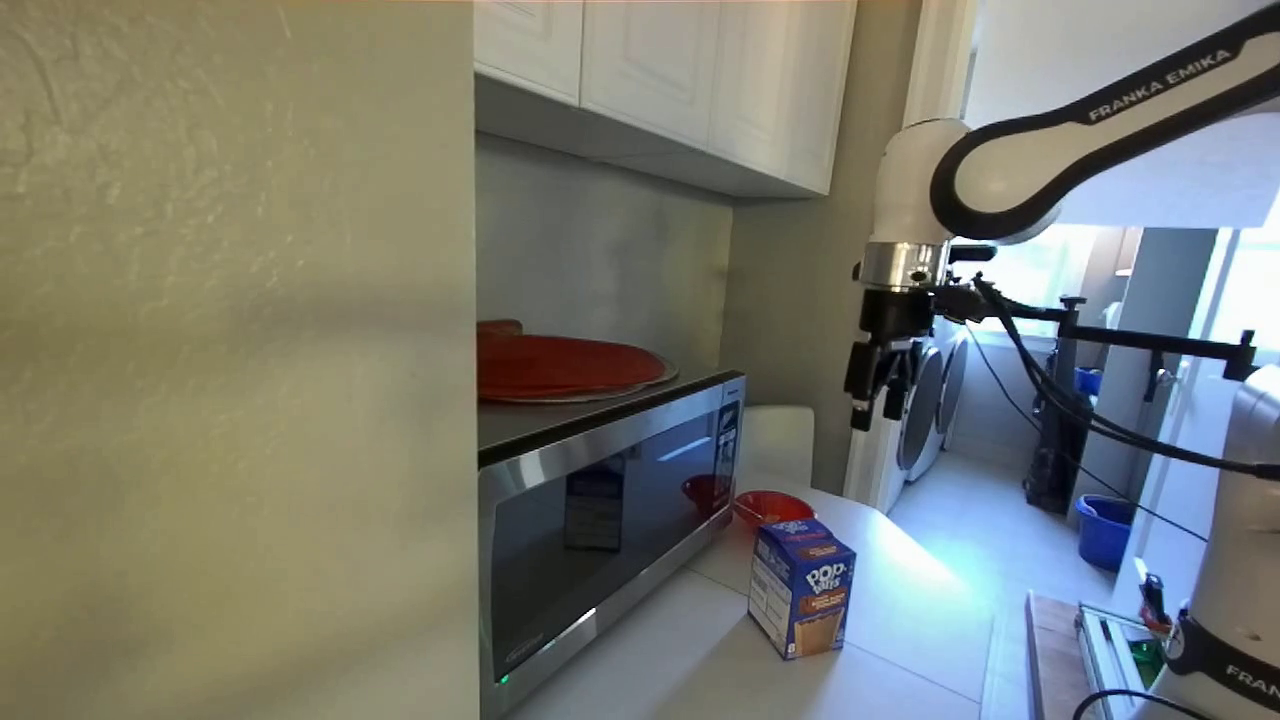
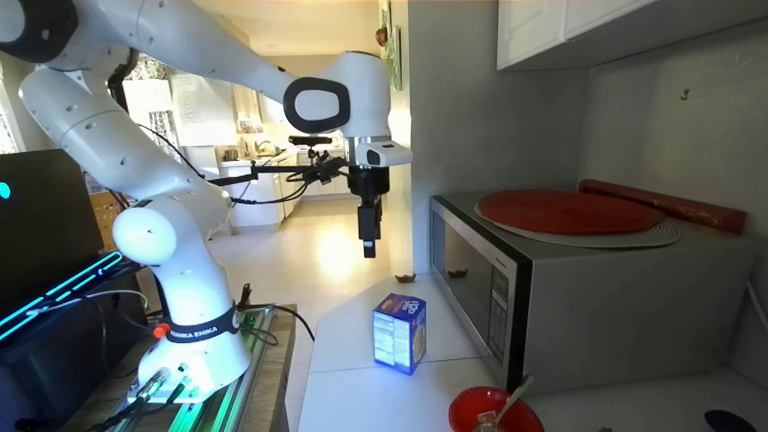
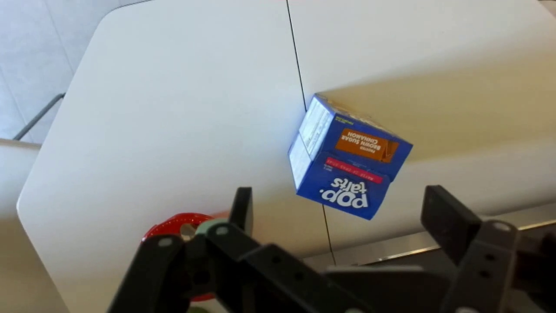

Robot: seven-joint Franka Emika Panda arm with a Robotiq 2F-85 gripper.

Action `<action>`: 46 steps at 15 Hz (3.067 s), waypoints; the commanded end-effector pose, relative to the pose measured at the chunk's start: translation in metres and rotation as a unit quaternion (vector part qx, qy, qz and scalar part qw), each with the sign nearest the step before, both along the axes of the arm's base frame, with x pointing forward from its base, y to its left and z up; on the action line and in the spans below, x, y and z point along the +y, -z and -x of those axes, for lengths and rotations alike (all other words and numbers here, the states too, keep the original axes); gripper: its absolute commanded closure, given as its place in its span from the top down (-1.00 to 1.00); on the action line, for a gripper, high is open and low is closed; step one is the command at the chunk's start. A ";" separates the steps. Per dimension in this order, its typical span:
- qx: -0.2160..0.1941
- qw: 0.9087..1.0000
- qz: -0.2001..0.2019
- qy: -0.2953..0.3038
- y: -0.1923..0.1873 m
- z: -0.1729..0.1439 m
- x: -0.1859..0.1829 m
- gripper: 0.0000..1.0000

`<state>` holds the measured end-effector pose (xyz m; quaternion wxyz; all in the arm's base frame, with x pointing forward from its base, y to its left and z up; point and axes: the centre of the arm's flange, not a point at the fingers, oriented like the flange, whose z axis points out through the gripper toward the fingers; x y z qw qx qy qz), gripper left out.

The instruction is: Open the blue box.

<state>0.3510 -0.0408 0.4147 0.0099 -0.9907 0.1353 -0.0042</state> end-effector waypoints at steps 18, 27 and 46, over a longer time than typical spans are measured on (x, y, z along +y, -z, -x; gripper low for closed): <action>0.021 0.975 -0.165 0.148 0.079 -0.031 -0.069 1.00; -0.019 0.897 -0.353 0.266 0.118 0.000 -0.127 1.00; -0.001 0.866 -0.416 0.277 0.133 0.010 -0.135 1.00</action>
